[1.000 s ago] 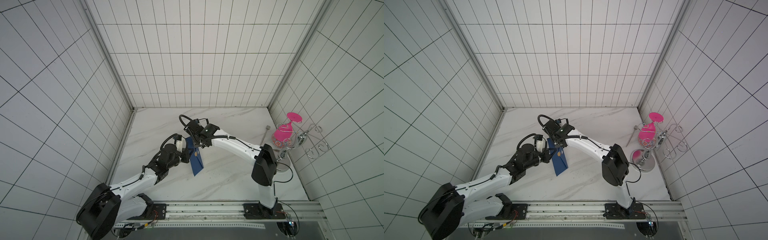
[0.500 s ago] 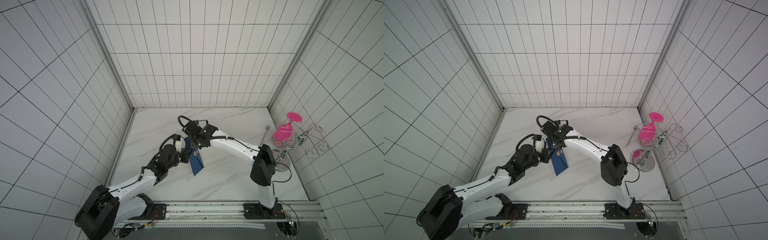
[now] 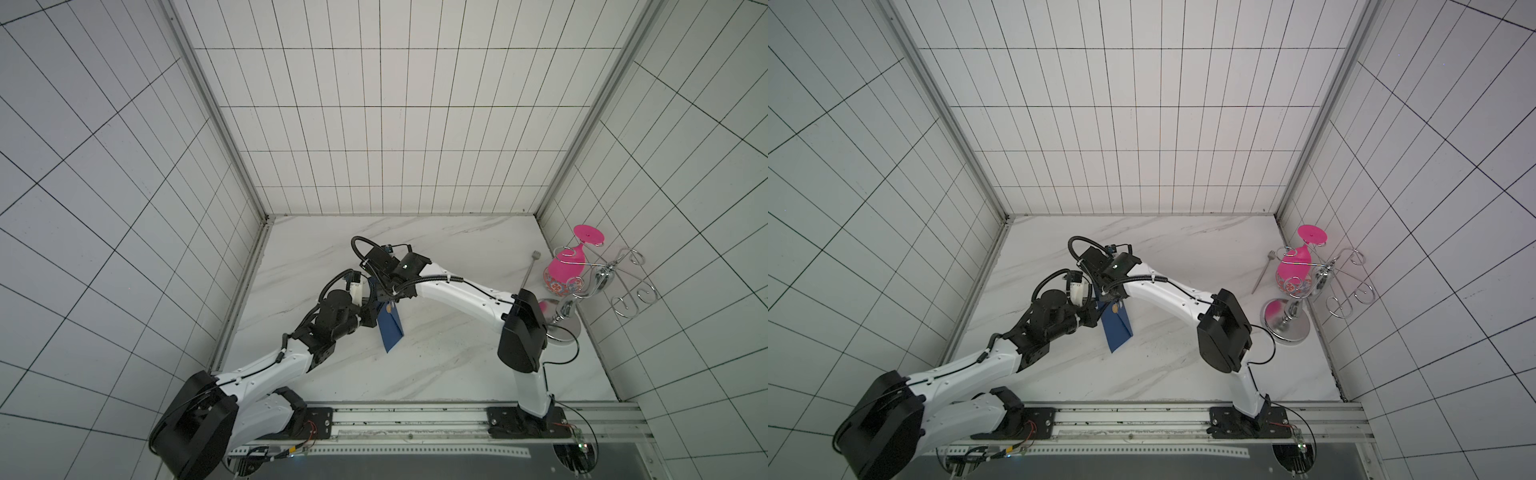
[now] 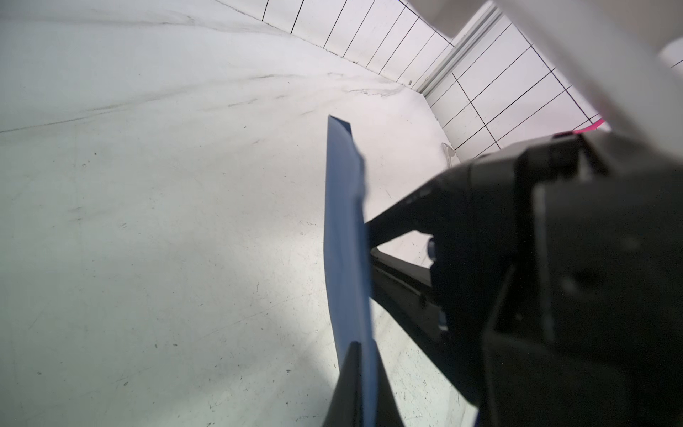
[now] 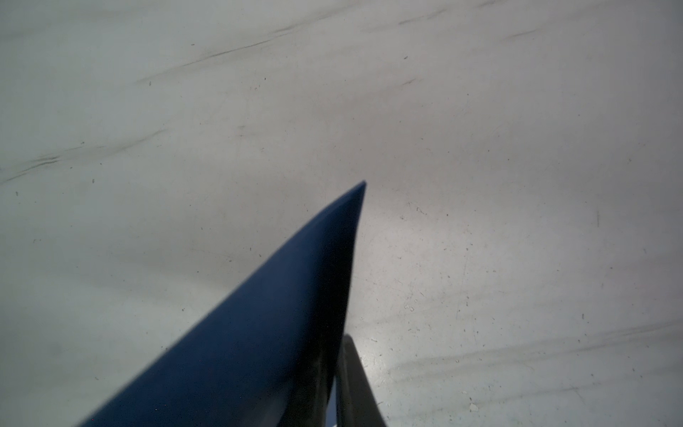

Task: Open the envelope
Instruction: Open the envelope flap on the envelope.

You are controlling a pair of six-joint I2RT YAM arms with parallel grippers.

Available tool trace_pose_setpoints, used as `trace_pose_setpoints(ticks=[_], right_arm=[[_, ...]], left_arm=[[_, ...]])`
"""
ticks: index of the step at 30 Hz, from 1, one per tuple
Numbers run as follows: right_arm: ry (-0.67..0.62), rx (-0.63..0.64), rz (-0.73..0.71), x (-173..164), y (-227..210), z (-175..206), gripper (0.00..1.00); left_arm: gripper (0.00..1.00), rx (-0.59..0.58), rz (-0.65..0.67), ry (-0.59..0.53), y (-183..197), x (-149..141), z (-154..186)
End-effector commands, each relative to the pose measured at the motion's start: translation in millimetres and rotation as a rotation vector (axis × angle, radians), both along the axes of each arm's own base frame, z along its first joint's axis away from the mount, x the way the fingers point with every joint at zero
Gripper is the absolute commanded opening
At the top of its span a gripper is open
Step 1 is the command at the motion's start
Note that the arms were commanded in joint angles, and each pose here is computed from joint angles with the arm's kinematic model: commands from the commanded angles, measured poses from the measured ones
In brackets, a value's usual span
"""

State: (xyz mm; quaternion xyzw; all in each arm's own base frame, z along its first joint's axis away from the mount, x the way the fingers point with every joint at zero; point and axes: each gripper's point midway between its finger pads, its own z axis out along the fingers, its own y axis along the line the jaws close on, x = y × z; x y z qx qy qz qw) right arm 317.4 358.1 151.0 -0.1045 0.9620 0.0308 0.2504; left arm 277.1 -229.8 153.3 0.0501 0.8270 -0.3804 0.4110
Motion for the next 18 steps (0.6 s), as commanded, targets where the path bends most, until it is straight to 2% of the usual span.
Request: trace_pose_setpoints(ticks=[1, 4, 11, 18], right_arm=[[0.008, -0.026, -0.001, -2, 1, 2, 0.06], [0.012, -0.032, -0.001, -2, 1, 2, 0.0], [0.008, -0.048, 0.0, -1, -2, 6, 0.0], [0.029, -0.073, 0.029, 5, -30, 11, 0.0]], left_arm=[[0.0, -0.03, 0.013, -0.07, 0, 4, 19], [0.0, -0.029, 0.019, -0.069, 1, 5, 18], [0.0, -0.023, 0.031, -0.069, 3, 5, 18], [0.0, -0.025, 0.038, -0.074, 5, 5, 22]])
